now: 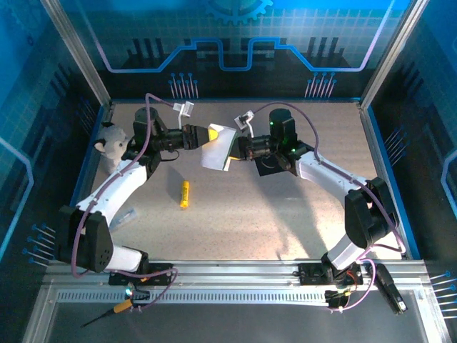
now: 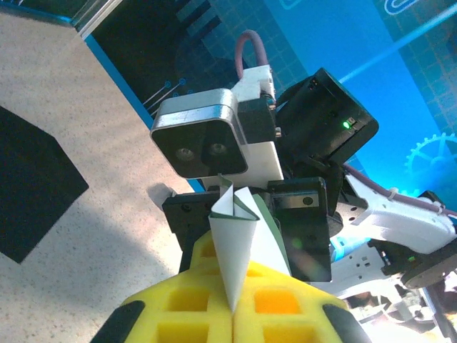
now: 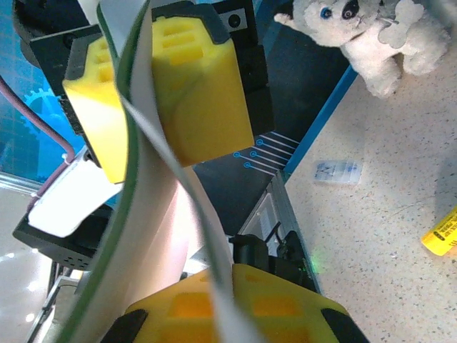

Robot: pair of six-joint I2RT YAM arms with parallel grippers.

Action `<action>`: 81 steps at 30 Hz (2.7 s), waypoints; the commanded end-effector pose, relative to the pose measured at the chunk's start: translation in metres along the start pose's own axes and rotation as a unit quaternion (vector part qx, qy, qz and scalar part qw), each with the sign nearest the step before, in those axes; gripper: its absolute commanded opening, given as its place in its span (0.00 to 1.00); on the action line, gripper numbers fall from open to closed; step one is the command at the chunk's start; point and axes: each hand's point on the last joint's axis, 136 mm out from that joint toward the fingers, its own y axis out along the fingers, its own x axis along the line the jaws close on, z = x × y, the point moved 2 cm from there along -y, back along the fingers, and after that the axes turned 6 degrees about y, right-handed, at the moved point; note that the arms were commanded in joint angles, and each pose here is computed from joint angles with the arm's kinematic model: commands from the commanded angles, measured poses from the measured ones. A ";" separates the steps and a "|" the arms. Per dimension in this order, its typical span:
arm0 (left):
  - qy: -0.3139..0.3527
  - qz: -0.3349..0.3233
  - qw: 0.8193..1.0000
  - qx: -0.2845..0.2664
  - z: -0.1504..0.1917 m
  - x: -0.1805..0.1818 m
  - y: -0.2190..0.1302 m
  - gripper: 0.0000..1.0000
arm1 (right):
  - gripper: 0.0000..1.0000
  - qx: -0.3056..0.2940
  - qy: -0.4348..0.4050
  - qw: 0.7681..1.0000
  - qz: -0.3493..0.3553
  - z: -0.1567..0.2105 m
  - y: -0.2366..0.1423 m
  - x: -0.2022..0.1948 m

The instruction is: Place the letter into the envelope and seal it

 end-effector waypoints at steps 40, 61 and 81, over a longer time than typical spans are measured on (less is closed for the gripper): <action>0.003 -0.036 0.996 -0.077 -0.021 0.003 -0.020 0.00 | 0.97 -0.059 -0.102 0.981 0.157 0.010 -0.017 -0.003; -0.014 0.004 0.997 -0.073 -0.019 -0.003 -0.009 0.00 | 0.82 -0.031 -0.153 0.987 0.028 0.005 0.009 0.018; -0.003 -0.026 0.998 -0.060 -0.018 0.004 -0.009 0.37 | 0.28 -0.030 -0.139 0.990 0.000 0.016 -0.001 0.024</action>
